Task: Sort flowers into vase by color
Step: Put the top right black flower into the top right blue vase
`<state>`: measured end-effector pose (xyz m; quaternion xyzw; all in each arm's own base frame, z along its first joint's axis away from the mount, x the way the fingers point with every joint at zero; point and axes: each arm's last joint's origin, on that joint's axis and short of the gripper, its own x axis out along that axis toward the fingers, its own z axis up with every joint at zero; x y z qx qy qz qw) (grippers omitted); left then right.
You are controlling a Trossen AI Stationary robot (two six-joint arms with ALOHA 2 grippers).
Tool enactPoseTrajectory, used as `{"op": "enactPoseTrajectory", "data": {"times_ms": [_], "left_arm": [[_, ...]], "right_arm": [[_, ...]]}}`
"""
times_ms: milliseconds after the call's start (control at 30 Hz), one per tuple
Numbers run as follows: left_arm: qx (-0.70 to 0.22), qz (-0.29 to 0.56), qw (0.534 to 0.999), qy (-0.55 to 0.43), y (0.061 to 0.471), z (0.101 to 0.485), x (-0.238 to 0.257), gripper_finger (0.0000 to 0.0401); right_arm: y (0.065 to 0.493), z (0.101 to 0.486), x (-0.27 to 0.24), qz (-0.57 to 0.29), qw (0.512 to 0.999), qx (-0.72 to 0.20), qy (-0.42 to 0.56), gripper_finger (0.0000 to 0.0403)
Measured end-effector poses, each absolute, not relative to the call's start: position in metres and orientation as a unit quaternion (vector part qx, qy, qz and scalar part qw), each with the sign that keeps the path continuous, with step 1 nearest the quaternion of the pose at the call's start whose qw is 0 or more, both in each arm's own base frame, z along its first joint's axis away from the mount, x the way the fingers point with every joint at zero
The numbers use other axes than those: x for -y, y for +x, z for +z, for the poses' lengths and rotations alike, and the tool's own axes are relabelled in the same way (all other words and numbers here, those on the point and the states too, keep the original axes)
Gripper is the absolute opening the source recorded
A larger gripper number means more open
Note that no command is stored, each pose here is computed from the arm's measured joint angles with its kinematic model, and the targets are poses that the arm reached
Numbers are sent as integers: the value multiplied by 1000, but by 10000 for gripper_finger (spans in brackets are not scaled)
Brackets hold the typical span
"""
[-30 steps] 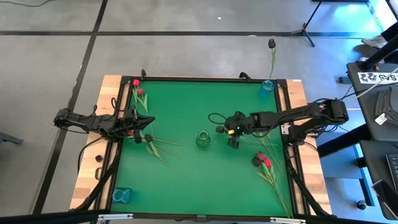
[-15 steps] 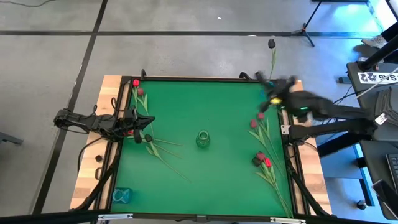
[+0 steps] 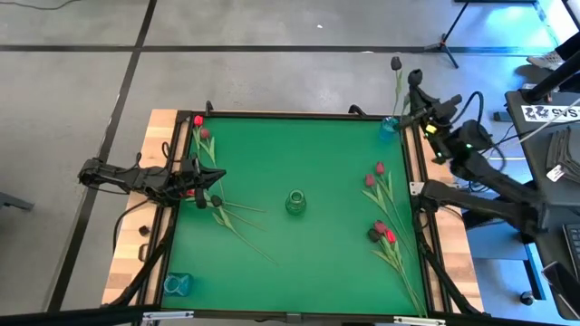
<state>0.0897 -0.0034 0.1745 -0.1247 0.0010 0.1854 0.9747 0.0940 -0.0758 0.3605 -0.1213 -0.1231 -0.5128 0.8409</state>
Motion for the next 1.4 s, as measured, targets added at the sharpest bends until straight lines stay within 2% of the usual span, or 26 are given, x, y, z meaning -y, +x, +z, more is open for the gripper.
{"op": "enactPoseTrajectory", "data": {"times_ms": [100, 300, 467, 1400], "left_arm": [[-1, 185, 975, -125, 90, 175, 3, 11], [-1, 185, 975, -125, 90, 175, 3, 11], [0, 185, 975, -125, 90, 175, 3, 11], [0, 185, 975, -125, 90, 175, 3, 11]], "right_arm": [[88, 354, 90, -537, 819, 162, -119, 6], [81, 336, 118, -570, 792, 173, -134, 7], [80, 329, 120, -573, 772, 222, -162, 7], [85, 272, 125, -559, 759, 253, -219, 7]]}}
